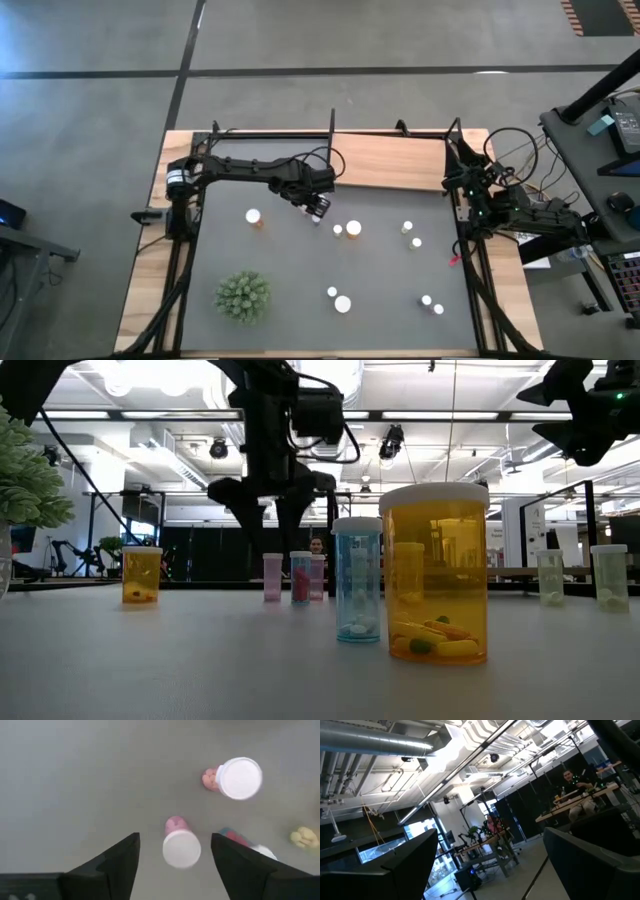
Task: Pick and place medicine bottles onto shelf by color
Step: Put the top right orange pill bottle on the shelf
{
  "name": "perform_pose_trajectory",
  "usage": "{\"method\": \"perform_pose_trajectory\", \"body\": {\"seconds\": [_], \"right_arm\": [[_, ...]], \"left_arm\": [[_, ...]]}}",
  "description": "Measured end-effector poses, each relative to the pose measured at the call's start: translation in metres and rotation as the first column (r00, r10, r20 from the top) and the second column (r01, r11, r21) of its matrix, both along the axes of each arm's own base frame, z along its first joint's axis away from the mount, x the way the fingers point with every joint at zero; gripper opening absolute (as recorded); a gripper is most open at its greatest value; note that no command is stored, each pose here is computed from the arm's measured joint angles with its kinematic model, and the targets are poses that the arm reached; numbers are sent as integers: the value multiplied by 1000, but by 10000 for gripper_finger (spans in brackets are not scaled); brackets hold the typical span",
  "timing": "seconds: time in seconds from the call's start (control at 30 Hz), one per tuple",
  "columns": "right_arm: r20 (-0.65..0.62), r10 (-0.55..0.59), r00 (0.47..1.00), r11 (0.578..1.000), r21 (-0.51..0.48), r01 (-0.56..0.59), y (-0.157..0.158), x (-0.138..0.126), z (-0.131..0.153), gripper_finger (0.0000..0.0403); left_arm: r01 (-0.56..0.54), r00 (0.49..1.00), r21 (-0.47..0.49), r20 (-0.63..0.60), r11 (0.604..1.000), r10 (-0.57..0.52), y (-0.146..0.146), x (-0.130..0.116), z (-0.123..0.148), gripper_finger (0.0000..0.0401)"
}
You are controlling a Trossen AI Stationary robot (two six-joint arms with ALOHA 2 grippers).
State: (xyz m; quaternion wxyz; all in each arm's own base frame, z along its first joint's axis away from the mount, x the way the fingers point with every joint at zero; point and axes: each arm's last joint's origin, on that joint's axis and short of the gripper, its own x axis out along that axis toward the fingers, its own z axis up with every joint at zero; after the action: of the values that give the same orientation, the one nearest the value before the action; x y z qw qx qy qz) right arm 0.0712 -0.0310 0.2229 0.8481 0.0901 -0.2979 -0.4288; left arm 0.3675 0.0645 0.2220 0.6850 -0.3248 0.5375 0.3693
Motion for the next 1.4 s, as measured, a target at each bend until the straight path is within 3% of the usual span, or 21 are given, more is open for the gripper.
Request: {"method": "perform_pose_trajectory", "body": {"seconds": [0.27,0.53,0.77,0.97,1.17,1.4], "right_arm": [[0,0,1000,1000,0,0,0,0,0,352],[0,0,1000,1000,0,0,0,0,0,352],[0,0,1000,1000,0,0,0,0,0,352],[0,0,1000,1000,0,0,0,0,0,352],[-1,1,1000,1000,0,-1,0,0,0,352],[-1,1,1000,1000,0,-1,0,0,0,352]], "left_arm": [[-30,997,105,68,994,23,-12,-29,37,237],[-89,985,292,165,952,42,-44,-90,60,238],[-153,953,385,302,910,32,-64,-162,44,238],[-184,892,382,451,906,-9,-64,-211,25,238],[-160,823,427,555,890,-119,-60,-240,6,238],[-125,722,530,629,839,-290,-59,-253,-17,238]]}}
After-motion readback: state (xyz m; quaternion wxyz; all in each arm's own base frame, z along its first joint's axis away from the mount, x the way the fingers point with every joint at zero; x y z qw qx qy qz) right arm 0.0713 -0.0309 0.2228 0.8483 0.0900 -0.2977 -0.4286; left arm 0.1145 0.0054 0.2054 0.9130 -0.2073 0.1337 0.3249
